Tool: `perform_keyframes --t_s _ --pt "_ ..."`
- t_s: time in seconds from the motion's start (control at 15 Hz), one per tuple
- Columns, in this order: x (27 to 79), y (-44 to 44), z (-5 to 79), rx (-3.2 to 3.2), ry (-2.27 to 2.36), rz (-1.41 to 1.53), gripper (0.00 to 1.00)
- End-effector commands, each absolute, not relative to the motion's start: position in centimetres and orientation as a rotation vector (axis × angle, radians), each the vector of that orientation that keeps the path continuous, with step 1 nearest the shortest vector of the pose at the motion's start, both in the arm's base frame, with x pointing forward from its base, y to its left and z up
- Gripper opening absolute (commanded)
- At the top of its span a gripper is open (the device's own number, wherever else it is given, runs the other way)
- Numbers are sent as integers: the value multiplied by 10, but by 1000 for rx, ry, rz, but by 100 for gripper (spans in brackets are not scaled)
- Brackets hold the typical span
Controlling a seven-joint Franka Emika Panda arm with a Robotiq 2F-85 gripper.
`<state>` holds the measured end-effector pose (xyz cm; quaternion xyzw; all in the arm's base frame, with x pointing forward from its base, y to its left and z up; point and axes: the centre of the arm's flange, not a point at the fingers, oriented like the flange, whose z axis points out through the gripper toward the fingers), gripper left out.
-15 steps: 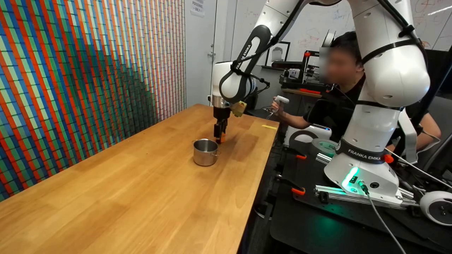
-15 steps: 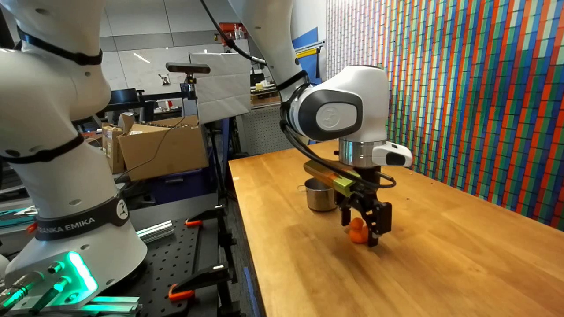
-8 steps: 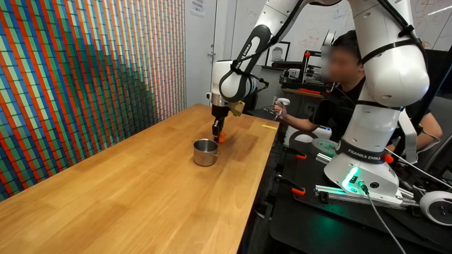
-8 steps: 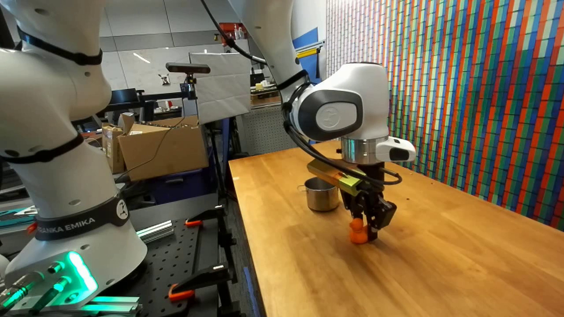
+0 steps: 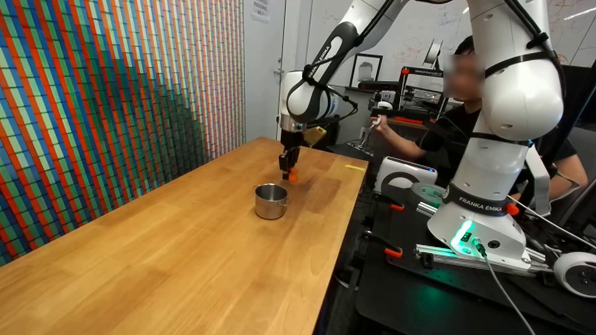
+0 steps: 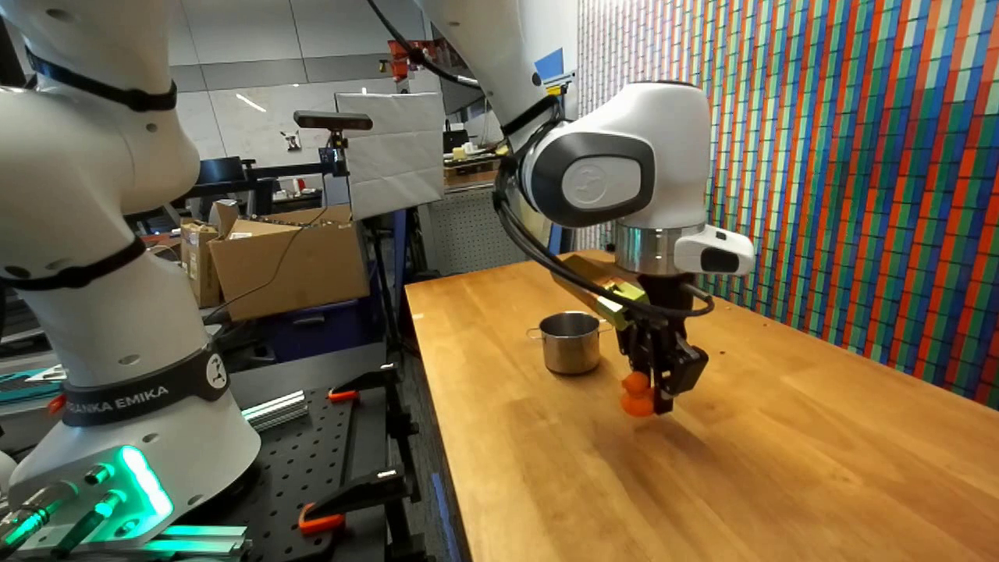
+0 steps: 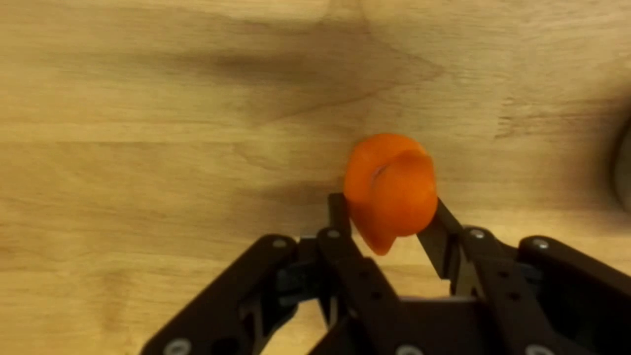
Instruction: Put the orange rubber duck in the silver pot
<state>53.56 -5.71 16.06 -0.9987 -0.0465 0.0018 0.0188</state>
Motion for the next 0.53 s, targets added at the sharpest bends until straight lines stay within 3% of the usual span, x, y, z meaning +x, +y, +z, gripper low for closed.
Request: perform_keyframes --t_s 0.0,0.47 --pt "543 -19 215 -3033 -77 -21 15" --pt "528 53 223 -2926 -63 13 16"
